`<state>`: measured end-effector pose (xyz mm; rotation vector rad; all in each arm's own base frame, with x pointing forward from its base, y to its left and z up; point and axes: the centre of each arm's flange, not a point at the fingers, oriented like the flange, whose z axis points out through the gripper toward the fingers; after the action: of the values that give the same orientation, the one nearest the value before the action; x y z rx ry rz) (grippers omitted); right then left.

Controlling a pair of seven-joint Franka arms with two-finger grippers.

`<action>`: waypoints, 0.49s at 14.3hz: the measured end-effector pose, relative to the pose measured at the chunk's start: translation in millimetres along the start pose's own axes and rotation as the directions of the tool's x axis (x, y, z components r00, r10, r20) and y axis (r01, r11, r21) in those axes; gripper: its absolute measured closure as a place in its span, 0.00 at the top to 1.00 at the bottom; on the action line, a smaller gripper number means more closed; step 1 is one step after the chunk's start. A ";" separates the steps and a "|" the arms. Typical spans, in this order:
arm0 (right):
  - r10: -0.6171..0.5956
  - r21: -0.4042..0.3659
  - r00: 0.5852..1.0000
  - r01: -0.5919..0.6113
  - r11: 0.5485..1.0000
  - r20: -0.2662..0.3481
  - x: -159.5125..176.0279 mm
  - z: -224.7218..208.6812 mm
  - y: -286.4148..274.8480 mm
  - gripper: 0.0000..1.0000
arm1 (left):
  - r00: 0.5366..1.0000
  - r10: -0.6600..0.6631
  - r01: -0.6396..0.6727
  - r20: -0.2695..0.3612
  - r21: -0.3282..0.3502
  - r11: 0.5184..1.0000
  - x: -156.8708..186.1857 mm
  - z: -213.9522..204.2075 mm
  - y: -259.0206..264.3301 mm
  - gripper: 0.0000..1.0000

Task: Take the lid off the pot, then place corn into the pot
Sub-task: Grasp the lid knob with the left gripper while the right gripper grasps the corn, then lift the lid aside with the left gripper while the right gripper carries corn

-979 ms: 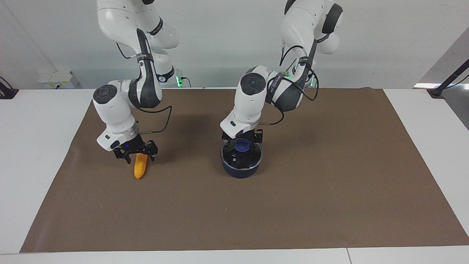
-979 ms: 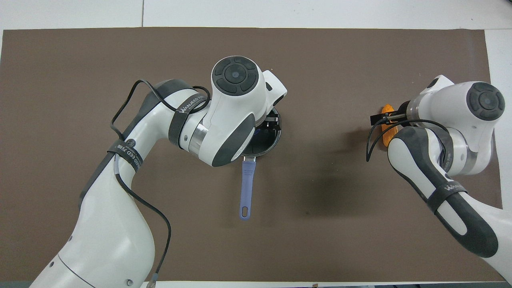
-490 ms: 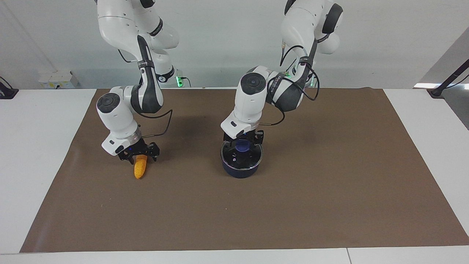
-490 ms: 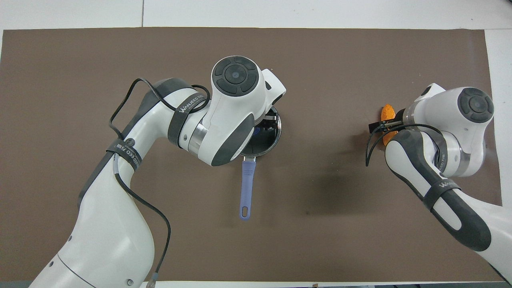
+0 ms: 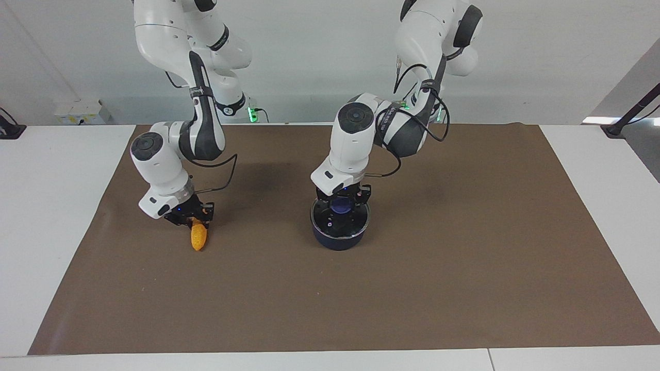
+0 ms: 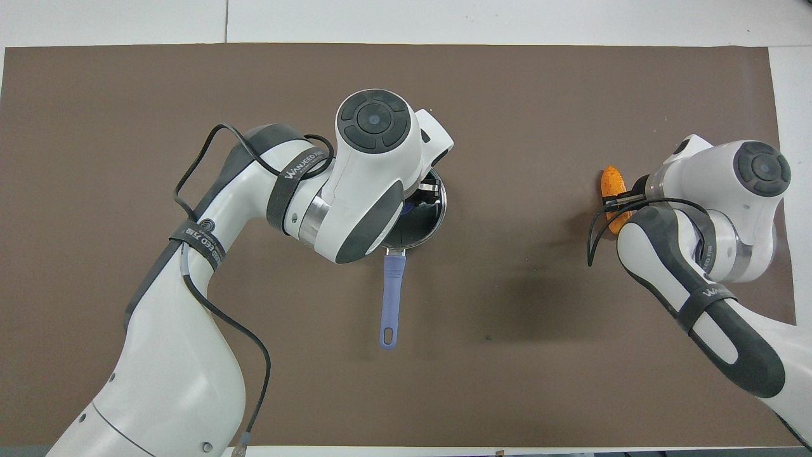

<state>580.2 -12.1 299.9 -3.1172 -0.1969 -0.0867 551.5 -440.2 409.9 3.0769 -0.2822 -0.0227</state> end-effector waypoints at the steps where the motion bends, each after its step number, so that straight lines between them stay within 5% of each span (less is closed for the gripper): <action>1: -0.003 0.000 1.000 0.003 1.000 0.000 0.3 0.0 -1.6 0.40 | 1.000 0.000 0.000 0.000 0.000 1.000 0.1 0.1 -0.1 0.61; 7: -0.037 0.004 0.999 0.037 0.999 -0.009 16.6 -40.8 -19.7 0.40 | 1.000 -0.002 0.002 -0.001 0.000 1.000 0.7 -0.4 -0.9 0.61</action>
<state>591.9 8.7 341.9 -3.1093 -0.2538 -0.0998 552.4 -439.3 410.2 3.0773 -0.2794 -0.0209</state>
